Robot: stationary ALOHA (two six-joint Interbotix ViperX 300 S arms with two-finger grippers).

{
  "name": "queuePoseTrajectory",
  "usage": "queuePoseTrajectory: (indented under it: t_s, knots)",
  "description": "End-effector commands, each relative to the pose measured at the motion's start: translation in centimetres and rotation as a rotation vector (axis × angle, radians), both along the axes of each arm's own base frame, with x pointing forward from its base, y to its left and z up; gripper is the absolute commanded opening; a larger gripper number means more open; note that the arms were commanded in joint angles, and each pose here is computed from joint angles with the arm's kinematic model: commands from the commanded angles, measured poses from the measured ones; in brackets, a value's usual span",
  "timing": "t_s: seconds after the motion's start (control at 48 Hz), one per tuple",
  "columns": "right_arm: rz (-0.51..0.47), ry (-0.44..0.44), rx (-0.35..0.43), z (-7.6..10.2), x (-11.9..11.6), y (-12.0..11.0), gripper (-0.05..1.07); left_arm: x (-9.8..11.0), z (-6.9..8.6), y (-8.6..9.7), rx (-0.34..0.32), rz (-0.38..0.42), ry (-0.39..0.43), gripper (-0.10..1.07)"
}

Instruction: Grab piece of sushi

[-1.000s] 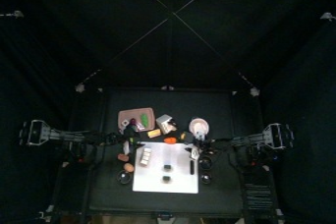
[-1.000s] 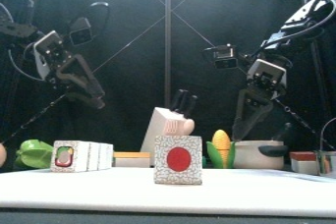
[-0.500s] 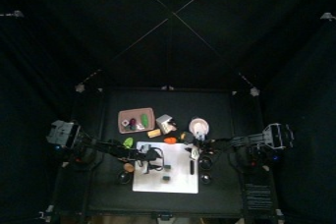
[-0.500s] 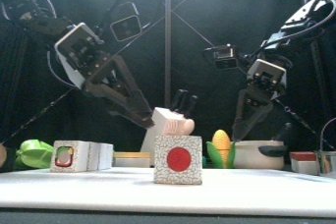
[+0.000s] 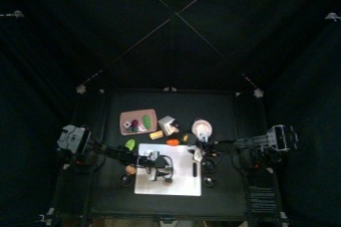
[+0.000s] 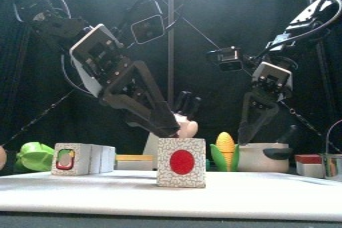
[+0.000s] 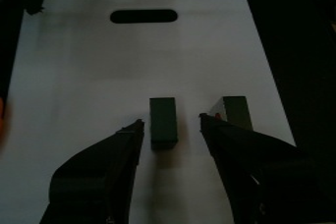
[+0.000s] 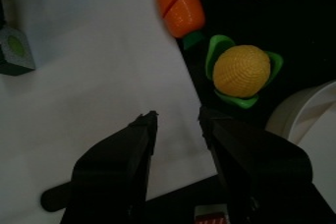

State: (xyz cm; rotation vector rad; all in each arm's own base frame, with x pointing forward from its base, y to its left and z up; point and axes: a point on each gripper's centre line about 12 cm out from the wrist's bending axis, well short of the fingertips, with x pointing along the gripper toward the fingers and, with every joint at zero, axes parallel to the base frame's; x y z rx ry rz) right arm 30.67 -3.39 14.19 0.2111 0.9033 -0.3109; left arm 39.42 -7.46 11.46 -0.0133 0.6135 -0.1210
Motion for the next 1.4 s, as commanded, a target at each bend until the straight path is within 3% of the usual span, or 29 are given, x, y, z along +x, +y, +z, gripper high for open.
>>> queuePoseTrajectory:
  t_s: [0.0,0.292,0.562,0.917,1.25,1.375]
  knots:
    - [-0.003,-0.029,0.003,0.8,0.4,0.0,0.78,1.0,0.6,-0.2,0.0,-0.004,-0.014,0.86]
    - [-0.003,-0.029,0.003,0.8,0.4,0.0,0.78,1.7,-0.7,0.1,0.004,0.001,0.04,0.82]
    - [-0.002,-0.029,0.002,0.8,0.4,0.0,0.78,1.8,-0.8,0.4,0.001,0.014,0.043,0.63]
    - [-0.002,-0.027,0.002,0.8,0.3,0.0,0.78,1.5,1.5,0.5,-0.005,0.009,0.015,0.59]
    - [-0.001,-0.029,0.002,0.8,0.4,0.0,0.78,1.2,1.6,1.0,-0.004,0.017,0.026,0.58]
    - [-0.003,-0.029,0.003,0.8,0.4,0.0,0.78,0.5,2.4,1.8,-0.004,0.032,0.012,0.58]
